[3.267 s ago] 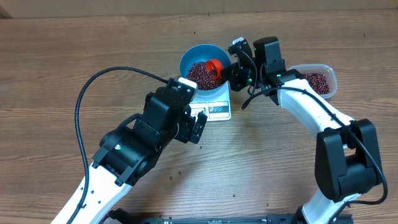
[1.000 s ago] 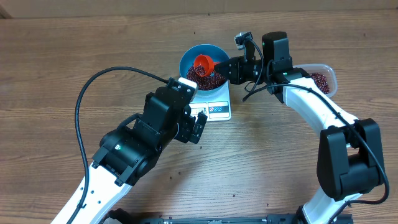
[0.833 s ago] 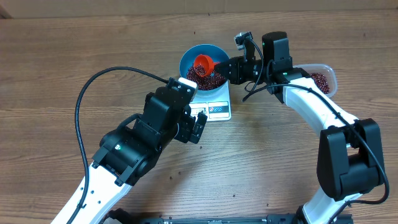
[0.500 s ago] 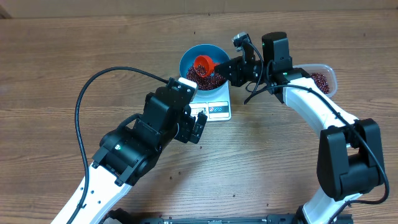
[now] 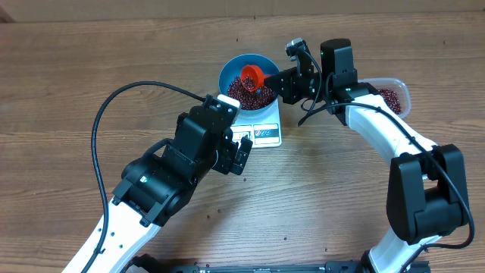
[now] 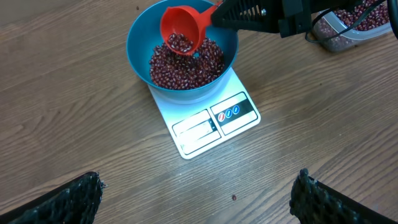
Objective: Scoop item into bowl and weigh 150g on scale
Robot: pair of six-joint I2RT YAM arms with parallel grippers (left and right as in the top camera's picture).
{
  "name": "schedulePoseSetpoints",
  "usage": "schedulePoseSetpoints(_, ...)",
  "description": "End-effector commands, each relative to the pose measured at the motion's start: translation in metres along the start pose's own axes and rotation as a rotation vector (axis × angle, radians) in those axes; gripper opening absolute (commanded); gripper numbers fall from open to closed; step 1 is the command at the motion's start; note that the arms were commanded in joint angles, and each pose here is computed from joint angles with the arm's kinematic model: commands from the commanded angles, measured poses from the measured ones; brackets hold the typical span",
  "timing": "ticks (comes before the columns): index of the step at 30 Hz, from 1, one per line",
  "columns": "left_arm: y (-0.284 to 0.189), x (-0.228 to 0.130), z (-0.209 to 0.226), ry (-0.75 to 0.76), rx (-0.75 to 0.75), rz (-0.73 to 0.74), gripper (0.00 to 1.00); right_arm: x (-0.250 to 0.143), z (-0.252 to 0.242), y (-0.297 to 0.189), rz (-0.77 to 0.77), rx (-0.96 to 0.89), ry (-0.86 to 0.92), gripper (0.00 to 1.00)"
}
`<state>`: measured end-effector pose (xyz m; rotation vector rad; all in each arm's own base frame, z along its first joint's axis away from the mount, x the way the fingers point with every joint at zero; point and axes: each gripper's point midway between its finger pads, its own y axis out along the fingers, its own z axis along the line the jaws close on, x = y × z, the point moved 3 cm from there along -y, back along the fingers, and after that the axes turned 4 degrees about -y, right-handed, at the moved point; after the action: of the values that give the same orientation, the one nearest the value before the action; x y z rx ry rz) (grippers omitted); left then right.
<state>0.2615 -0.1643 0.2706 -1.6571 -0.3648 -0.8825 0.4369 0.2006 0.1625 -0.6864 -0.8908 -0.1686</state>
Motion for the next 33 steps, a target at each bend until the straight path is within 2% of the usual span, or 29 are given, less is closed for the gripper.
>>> schedulePoseSetpoints(1, -0.006, 0.004, 0.002, -0.014, 0.004, -0.025, 1.00, 0.002, -0.011, -0.001, -0.009, -0.052, 0.001, 0.04)
schedulePoseSetpoints(3, -0.006, 0.004, 0.002, -0.014, 0.004, -0.025, 1.00, 0.005, 0.001, 0.001, -0.018, 0.012, -0.011, 0.04)
schedulePoseSetpoints(4, -0.006, 0.004, 0.002, -0.014, 0.004, -0.025, 1.00, 0.002, -0.003, 0.000, -0.005, -0.024, -0.045, 0.04)
schedulePoseSetpoints(6, -0.006, 0.004, 0.002, -0.014, 0.004, -0.025, 1.00, 0.004, -0.004, 0.000, -0.016, -0.026, 0.013, 0.04)
schedulePoseSetpoints(8, -0.006, 0.004, 0.002, -0.014, 0.004, -0.025, 1.00, 0.004, -0.001, 0.000, -0.011, -0.022, -0.058, 0.04)
schedulePoseSetpoints(9, -0.006, 0.004, 0.002, -0.014, 0.004, -0.025, 1.00, 0.004, -0.008, -0.002, -0.012, -0.064, -0.029, 0.04)
schedulePoseSetpoints(11, -0.006, 0.004, 0.002, -0.014, 0.004, -0.025, 1.00, 0.008, -0.002, -0.002, -0.027, -0.023, 0.012, 0.04)
schedulePoseSetpoints(13, -0.006, 0.004, 0.002, -0.014, 0.004, -0.025, 1.00, 0.005, -0.008, -0.002, -0.010, -0.077, -0.035, 0.04)
schedulePoseSetpoints(15, -0.006, 0.004, 0.002, -0.014, 0.004, -0.025, 1.00, 0.007, -0.007, -0.002, -0.024, -0.062, 0.035, 0.04)
schedulePoseSetpoints(16, -0.006, 0.004, 0.002, -0.014, 0.004, -0.025, 0.99, 0.005, 0.000, -0.001, -0.012, -0.031, -0.047, 0.04)
schedulePoseSetpoints(17, -0.006, 0.004, 0.002, -0.014, 0.004, -0.025, 1.00, 0.001, -0.009, -0.002, 0.011, -0.093, -0.080, 0.04)
schedulePoseSetpoints(19, -0.006, 0.004, 0.002, -0.014, 0.004, -0.025, 0.99, 0.005, -0.008, -0.002, -0.012, -0.075, 0.005, 0.04)
schedulePoseSetpoints(20, -0.006, 0.004, 0.002, -0.014, 0.004, -0.025, 0.99, 0.005, 0.001, -0.001, -0.008, -0.033, -0.049, 0.04)
schedulePoseSetpoints(21, -0.006, 0.004, 0.002, -0.014, 0.004, -0.025, 1.00, 0.002, -0.006, -0.001, 0.010, -0.087, -0.094, 0.04)
schedulePoseSetpoints(22, -0.006, 0.004, 0.002, -0.014, 0.004, -0.025, 1.00, 0.003, -0.011, -0.003, 0.003, -0.111, -0.061, 0.04)
schedulePoseSetpoints(24, -0.006, 0.004, 0.002, -0.014, 0.004, -0.025, 1.00, 0.007, -0.001, -0.002, -0.019, -0.041, -0.007, 0.04)
schedulePoseSetpoints(26, -0.006, 0.004, 0.002, -0.014, 0.004, -0.024, 1.00, 0.005, 0.001, -0.001, -0.004, -0.042, -0.079, 0.04)
schedulePoseSetpoints(28, -0.006, 0.004, 0.002, -0.014, 0.004, -0.025, 1.00, 0.008, 0.000, -0.003, -0.019, -0.041, -0.023, 0.04)
schedulePoseSetpoints(33, -0.006, 0.004, 0.002, -0.014, 0.004, -0.025, 1.00, 0.004, 0.005, -0.002, -0.004, -0.011, -0.011, 0.04)
